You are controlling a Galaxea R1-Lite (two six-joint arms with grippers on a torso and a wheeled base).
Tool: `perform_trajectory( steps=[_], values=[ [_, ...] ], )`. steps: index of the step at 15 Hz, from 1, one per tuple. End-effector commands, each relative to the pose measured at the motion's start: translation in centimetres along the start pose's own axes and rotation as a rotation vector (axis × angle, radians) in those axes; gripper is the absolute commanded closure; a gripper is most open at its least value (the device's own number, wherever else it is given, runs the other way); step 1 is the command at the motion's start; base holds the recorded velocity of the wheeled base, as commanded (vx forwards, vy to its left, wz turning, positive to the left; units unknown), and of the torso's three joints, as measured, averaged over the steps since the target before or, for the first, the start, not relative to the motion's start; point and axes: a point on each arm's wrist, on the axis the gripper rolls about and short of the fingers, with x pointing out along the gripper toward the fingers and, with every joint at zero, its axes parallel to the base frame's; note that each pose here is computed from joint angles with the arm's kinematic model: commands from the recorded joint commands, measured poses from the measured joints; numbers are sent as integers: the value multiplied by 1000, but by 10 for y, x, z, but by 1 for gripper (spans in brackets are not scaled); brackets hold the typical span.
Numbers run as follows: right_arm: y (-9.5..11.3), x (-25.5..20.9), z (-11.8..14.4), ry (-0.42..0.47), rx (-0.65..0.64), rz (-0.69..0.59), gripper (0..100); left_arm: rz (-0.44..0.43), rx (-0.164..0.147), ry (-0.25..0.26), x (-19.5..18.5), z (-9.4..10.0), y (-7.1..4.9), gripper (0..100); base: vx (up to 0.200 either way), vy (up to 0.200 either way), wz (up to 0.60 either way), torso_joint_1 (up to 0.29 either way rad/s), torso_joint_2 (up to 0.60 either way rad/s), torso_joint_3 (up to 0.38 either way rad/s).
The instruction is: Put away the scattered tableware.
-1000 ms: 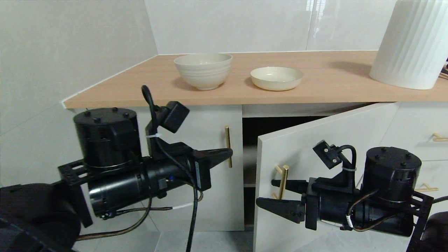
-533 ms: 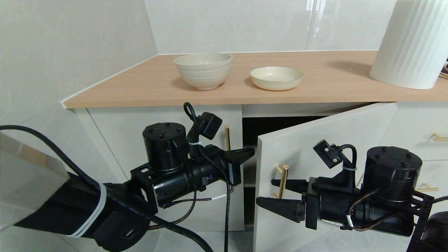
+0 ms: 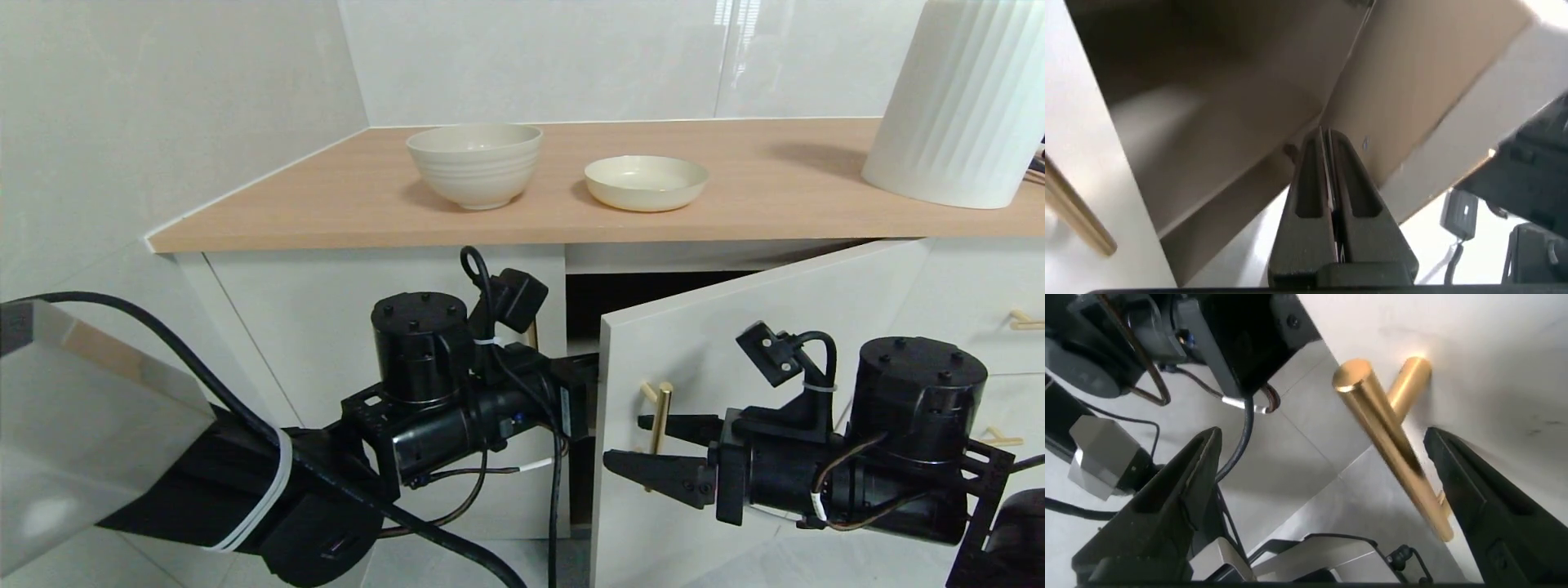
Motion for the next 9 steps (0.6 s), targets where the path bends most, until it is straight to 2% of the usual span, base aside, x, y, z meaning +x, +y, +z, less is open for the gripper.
perform_trajectory(
  steps=[1,3,6,9],
  values=[
    [-5,-1,1,-4,4,-19,0,-26,6,-10,6,2,-7,100,0,0,0,0,0,0],
    [-20,-10,8,-38,-17,-77,0,-39,8,-11,6,2,-12,100,0,0,0,0,0,0],
    [-46,-31,22,-97,-61,-192,0,-38,7,-6,5,1,-11,100,0,0,0,0,0,0],
    [-35,-54,24,-102,-59,-221,0,-45,8,-4,6,1,-14,100,0,0,0,0,0,0]
  ],
)
